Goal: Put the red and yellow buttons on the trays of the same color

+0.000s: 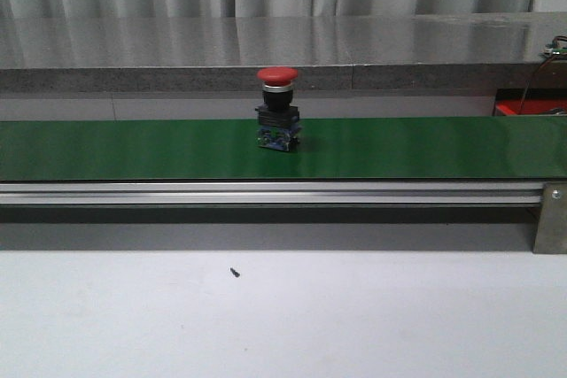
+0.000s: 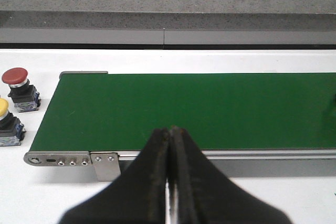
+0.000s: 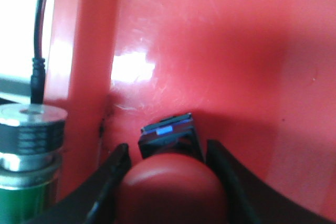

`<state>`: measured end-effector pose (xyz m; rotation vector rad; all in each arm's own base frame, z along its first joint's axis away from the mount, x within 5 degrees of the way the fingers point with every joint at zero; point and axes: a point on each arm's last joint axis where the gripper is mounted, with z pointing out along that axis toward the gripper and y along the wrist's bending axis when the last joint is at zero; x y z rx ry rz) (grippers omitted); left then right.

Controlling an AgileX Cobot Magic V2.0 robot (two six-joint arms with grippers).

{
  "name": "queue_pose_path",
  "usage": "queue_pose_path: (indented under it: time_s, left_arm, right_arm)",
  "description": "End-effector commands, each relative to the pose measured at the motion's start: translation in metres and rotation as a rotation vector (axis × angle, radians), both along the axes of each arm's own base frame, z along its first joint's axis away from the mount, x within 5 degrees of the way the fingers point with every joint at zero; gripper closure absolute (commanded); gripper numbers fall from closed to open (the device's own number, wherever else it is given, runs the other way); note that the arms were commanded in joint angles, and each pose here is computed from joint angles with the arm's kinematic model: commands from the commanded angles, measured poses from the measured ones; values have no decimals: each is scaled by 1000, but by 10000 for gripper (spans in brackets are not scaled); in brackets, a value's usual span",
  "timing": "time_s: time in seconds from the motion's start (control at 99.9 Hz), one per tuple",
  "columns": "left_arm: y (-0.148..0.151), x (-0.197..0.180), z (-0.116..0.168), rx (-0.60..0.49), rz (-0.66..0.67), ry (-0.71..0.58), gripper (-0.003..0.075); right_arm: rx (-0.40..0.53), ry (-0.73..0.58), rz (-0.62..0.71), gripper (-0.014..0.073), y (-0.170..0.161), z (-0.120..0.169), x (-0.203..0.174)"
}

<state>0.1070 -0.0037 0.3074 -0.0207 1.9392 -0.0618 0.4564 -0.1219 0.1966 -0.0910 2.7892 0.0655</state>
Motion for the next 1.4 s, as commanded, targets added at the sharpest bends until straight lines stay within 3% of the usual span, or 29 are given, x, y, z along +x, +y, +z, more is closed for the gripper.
queue_pose_path:
  time_s: [0.0, 0.19, 0.41, 0.551, 0.901, 1.041, 1.391]
  left_arm:
    - [-1, 2, 16, -4, -7, -103, 740]
    - [-1, 2, 16, -4, -7, -103, 739]
    - [-1, 2, 16, -4, -7, -103, 739]
    - [-1, 2, 16, -4, -7, -103, 740]
    - [-1, 3, 9, -4, -7, -81, 739]
    - [-1, 3, 10, -4, -7, -89, 739]
    - [-1, 3, 11, -4, -7, -101, 740]
  right_arm:
    - [-28, -101, -11, 295, -3, 36, -1]
    - [-31, -116, -17, 93, -2, 43, -2]
    - [-50, -199, -10, 88, 2, 93, -13]
    - [9, -176, 23, 88, 18, 124, -32]
    - [49, -72, 145, 88, 71, 156, -60]
    - [44, -51, 195, 88, 96, 157, -70]
    - [43, -1, 349, 88, 155, 127, -89]
